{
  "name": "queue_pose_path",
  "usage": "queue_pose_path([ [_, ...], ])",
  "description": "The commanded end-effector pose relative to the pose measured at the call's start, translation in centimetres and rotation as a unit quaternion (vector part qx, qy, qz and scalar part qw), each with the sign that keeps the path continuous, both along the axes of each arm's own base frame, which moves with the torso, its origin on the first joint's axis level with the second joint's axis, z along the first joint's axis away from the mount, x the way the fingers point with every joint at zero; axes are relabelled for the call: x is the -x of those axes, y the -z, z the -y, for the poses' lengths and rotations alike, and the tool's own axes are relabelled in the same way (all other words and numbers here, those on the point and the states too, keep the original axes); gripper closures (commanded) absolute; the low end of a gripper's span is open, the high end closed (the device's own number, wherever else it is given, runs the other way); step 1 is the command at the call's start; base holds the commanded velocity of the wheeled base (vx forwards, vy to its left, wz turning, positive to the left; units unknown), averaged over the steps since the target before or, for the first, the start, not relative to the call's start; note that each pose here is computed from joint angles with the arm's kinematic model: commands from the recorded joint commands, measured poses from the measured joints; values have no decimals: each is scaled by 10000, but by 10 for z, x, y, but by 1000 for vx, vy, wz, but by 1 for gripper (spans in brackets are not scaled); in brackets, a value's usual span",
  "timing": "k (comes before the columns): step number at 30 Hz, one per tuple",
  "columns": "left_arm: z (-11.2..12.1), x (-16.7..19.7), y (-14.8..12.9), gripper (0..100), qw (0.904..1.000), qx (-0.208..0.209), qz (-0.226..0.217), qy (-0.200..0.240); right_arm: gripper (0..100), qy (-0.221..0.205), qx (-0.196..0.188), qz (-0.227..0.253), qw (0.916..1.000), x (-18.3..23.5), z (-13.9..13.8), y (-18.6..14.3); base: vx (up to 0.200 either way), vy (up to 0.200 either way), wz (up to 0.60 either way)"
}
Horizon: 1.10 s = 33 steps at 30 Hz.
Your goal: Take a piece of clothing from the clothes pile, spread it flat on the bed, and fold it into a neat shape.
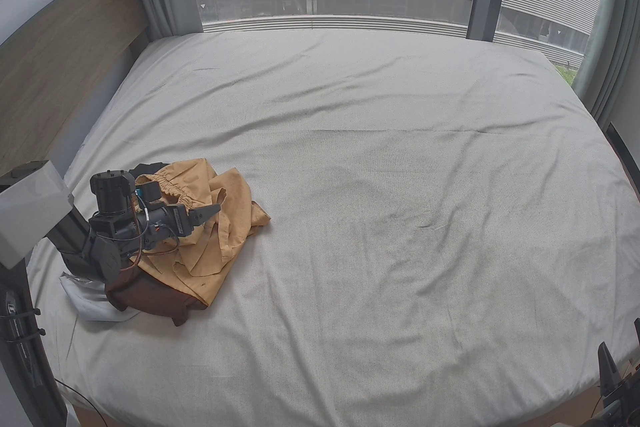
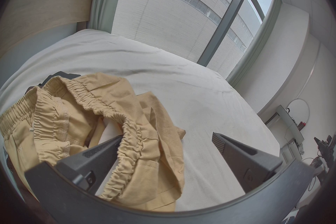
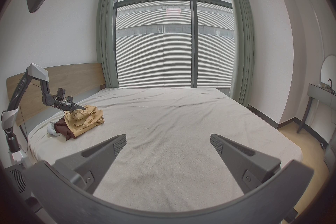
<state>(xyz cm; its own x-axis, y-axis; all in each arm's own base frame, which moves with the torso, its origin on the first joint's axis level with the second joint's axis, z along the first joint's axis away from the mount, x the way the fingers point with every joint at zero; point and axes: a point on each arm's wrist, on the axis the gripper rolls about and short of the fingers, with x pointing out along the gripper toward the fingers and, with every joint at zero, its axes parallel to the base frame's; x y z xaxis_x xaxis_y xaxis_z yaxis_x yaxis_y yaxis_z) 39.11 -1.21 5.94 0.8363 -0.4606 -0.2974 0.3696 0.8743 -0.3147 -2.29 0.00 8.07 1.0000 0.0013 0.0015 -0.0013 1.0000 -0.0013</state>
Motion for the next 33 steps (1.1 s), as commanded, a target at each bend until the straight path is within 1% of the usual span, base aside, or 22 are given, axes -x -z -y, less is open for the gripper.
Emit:
queue_pose_path([
  [1, -5, -2, 9, 0, 9999, -9, -109, -60, 0, -1, 1, -30, 10000, 0, 0, 5, 0, 0, 0],
  [6, -7, -4, 9, 0, 9999, -8, -86, -83, 0, -1, 1, -30, 10000, 0, 0, 5, 0, 0, 0],
  [7, -7, -5, 8, 100, 9999, -8, -63, -83, 0, 6, 1, -30, 10000, 0, 0, 5, 0, 0, 0],
  [13, -7, -6, 9, 100, 9999, -21, -64, -78, 0, 6, 1, -30, 10000, 0, 0, 5, 0, 0, 0],
  [21, -8, 1, 16, 100, 9997, -107, -191, -52, 0, 6, 1, -38, 10000, -1, 0, 5, 0, 0, 0],
  [26, -8, 5, 13, 100, 9998, -88, -194, -59, 0, 6, 1, -30, 10000, 0, 0, 5, 0, 0, 0],
  [29, -6, 8, -5, 100, 9999, 54, -48, -82, 0, 6, 1, -30, 10000, 0, 0, 5, 0, 0, 0],
  [30, -4, 9, -13, 100, 9998, 177, -23, -100, 0, 6, 1, -38, 10000, -1, 0, 5, 0, 0, 0],
  [32, 1, 14, -32, 100, 9980, 603, -59, -174, 0, 6, 1, -38, 10000, -1, 0, 5, 0, 0, 0],
  [33, 1, 14, -32, 100, 9980, 603, -59, -174, 0, 6, 1, -38, 10000, -1, 0, 5, 0, 0, 0],
])
